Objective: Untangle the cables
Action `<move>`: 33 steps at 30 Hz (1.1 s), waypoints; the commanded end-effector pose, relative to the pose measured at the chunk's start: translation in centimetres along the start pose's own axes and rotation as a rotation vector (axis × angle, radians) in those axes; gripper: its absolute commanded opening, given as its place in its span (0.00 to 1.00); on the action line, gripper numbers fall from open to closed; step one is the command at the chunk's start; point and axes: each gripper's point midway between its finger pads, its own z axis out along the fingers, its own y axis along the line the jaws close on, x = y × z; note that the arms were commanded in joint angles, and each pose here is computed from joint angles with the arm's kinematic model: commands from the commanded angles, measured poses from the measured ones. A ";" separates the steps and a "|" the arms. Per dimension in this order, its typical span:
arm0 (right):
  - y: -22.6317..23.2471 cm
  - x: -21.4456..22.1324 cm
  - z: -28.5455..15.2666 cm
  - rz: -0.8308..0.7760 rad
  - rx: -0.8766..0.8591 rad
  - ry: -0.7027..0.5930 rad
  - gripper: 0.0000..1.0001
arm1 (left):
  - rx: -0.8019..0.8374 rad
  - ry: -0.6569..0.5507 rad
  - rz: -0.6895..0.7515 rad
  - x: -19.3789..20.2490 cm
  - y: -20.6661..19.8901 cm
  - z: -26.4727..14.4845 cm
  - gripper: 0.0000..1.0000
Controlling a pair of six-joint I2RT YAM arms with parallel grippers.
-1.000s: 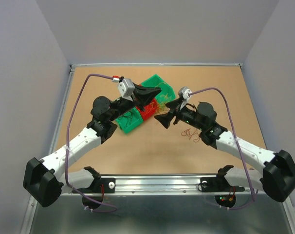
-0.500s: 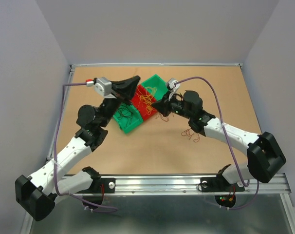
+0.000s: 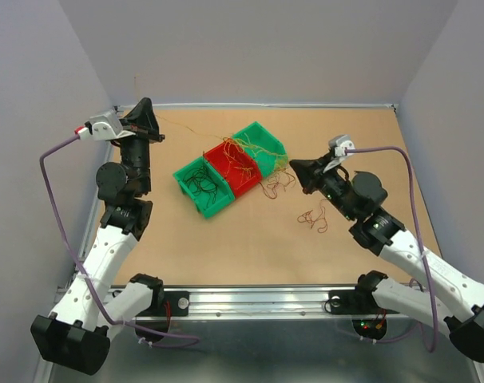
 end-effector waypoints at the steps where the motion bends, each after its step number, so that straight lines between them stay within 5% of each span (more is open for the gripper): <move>1: -6.3 -0.8 -3.0 0.046 0.364 -0.077 0.01 | -0.184 -0.134 0.034 -4.2 3.4 1.0 0.00; 6: -11.9 -3.6 -10.6 0.157 0.736 -0.297 0.01 | -0.289 -0.135 0.055 -3.4 7.2 2.3 0.00; 11: -12.8 -5.7 -17.2 0.284 0.774 -0.515 0.01 | -0.339 -0.109 0.052 -2.1 10.8 3.9 0.00; 16: -12.5 -6.3 -19.5 0.321 0.730 -0.601 0.01 | -0.334 -0.051 0.034 0.4 12.8 5.2 0.00; 32: -8.4 -6.2 -13.3 0.174 0.483 -0.434 0.01 | 0.185 -0.020 -0.032 0.0 1.0 1.3 0.00; 33: -8.0 -5.7 -12.5 0.152 0.457 -0.403 0.06 | 0.226 -0.002 -0.050 0.5 -0.2 0.9 0.00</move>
